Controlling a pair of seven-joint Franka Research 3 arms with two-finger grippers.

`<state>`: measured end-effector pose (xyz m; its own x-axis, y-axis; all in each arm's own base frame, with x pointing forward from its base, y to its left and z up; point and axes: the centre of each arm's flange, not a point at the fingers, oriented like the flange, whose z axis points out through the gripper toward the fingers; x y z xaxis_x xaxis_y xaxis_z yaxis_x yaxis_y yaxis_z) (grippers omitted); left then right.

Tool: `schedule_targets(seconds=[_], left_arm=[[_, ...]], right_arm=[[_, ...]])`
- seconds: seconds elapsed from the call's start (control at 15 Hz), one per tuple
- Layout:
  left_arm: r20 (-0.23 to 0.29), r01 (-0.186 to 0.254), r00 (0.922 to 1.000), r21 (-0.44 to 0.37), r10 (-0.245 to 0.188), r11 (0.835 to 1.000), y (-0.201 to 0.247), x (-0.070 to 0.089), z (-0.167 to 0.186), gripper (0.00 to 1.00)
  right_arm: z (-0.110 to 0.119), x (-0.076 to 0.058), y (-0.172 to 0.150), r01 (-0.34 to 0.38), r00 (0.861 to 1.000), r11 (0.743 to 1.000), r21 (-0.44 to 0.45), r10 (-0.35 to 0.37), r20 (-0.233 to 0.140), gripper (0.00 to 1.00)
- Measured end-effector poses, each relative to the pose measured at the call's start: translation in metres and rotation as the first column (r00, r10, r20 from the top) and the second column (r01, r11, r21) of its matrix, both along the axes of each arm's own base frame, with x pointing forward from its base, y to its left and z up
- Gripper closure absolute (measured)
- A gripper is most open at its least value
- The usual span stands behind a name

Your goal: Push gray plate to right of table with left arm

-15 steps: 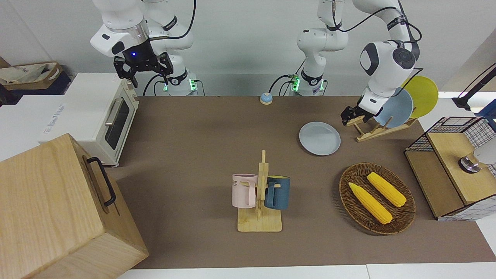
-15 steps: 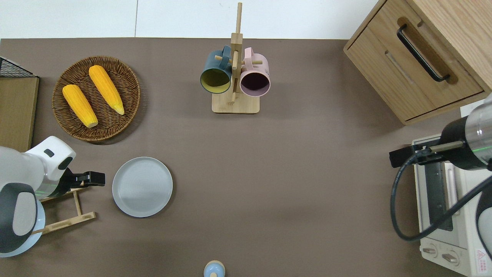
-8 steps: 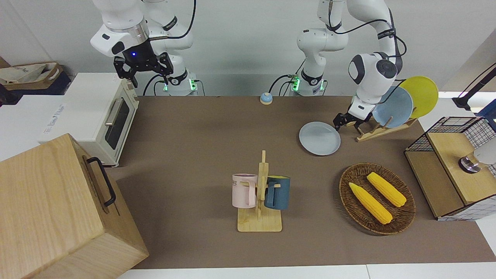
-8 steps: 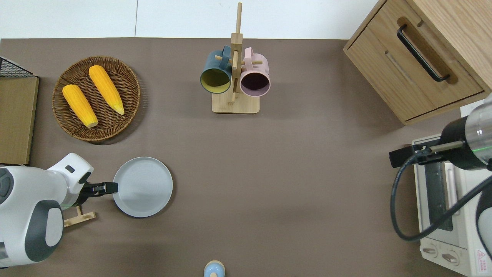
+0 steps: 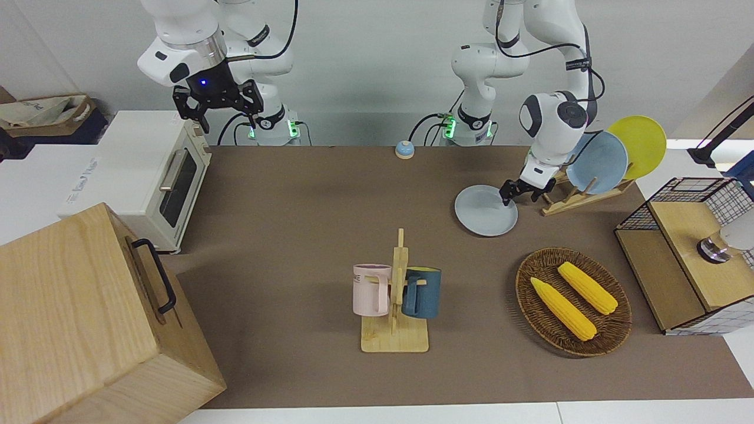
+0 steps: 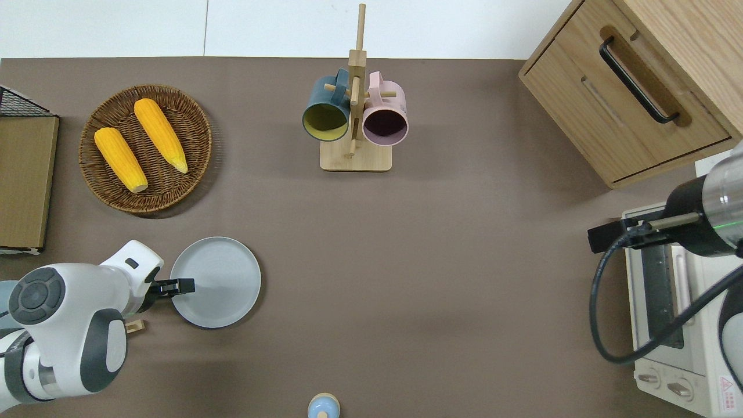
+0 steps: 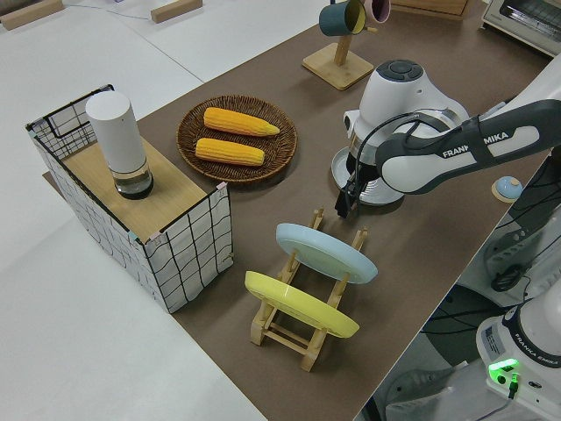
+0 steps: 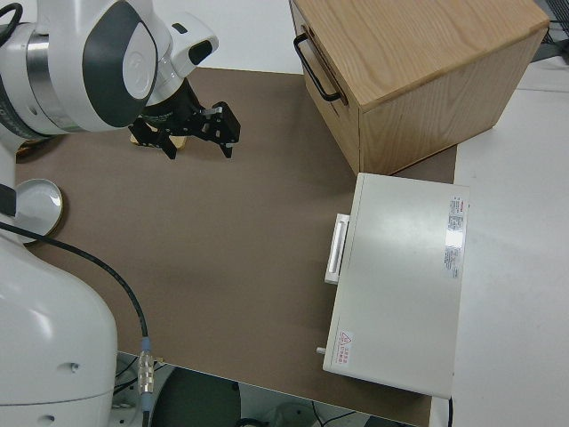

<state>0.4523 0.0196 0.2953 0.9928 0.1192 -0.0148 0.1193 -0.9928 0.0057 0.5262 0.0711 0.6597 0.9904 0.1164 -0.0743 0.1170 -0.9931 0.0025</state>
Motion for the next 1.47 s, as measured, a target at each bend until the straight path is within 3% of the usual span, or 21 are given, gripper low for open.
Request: schedule_targets(seconds=[0.27,0.47,1.47], left_arm=[[0.013,0.002,0.9999,-0.001,-0.002,1.0,-0.002,0.002,0.001,0.57],[0.021,0.001,0.9998,-0.002,-0.001,1.0,-0.003,0.002,0.006,0.86],[0.026,-0.016,0.9995,-0.007,0.016,1.0,-0.005,0.002,0.008,0.9]], right_arm=[[0.0,0.0,0.0,0.0,1.0,1.0,0.0,0.0,0.0,0.01],[0.0,0.0,0.0,0.0,1.0,1.0,0.0,0.0,0.0,0.01],[0.0,0.0,0.0,0.0,1.0,1.0,0.0,0.0,0.0,0.01]])
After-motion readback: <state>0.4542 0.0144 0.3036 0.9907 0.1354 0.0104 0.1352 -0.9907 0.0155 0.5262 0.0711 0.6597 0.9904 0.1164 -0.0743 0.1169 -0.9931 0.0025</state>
